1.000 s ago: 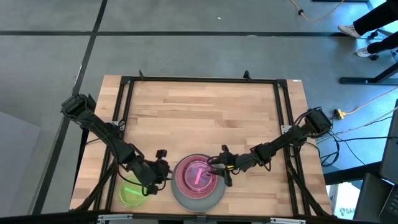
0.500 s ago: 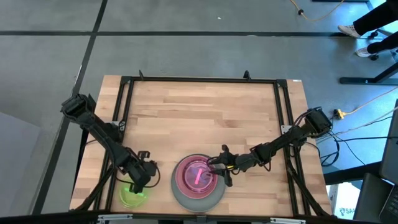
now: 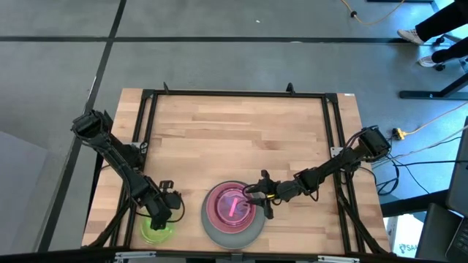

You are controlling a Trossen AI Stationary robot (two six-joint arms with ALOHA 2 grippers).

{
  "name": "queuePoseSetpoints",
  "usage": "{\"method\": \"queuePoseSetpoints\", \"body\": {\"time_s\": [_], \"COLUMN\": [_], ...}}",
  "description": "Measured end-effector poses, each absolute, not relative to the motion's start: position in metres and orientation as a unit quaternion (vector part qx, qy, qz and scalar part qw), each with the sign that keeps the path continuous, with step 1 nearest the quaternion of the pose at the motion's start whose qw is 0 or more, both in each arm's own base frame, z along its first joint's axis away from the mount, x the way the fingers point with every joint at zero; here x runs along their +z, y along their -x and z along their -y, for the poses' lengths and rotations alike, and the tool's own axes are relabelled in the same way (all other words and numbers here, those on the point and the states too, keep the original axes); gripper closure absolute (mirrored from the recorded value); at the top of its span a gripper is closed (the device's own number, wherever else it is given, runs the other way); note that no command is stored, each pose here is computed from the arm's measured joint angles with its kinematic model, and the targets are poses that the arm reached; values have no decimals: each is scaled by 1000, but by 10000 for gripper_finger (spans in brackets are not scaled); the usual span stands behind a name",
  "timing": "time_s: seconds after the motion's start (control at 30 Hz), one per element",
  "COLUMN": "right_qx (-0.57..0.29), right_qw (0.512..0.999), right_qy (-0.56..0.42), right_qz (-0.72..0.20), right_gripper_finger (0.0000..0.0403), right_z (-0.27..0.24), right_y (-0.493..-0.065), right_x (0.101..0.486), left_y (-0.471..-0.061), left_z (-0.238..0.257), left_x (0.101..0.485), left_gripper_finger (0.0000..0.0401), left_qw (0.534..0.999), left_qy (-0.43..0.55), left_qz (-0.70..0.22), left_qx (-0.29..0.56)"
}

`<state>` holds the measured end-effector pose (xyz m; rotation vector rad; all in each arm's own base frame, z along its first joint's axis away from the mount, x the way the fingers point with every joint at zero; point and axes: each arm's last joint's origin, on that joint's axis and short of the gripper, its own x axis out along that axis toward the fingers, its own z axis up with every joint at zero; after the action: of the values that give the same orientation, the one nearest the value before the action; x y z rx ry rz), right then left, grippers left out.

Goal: Stack plastic plates
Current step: Stack the green plate on top of pink plate

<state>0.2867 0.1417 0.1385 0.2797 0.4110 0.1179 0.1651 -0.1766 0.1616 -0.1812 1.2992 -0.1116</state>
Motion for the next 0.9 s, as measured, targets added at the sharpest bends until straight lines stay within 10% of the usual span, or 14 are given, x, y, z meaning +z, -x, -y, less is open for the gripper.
{"method": "queuePoseSetpoints", "body": {"time_s": [0.9], "right_qx": [55], "right_qw": [966], "right_qy": [-135], "right_qz": [-214], "right_gripper_finger": [220], "right_z": [-141], "right_y": [-286], "right_x": [136], "left_y": [-166], "left_z": [183], "left_x": [138], "left_gripper_finger": [321], "left_qw": [755], "left_qy": [43], "left_qz": [-649], "left_qx": [-82]}}
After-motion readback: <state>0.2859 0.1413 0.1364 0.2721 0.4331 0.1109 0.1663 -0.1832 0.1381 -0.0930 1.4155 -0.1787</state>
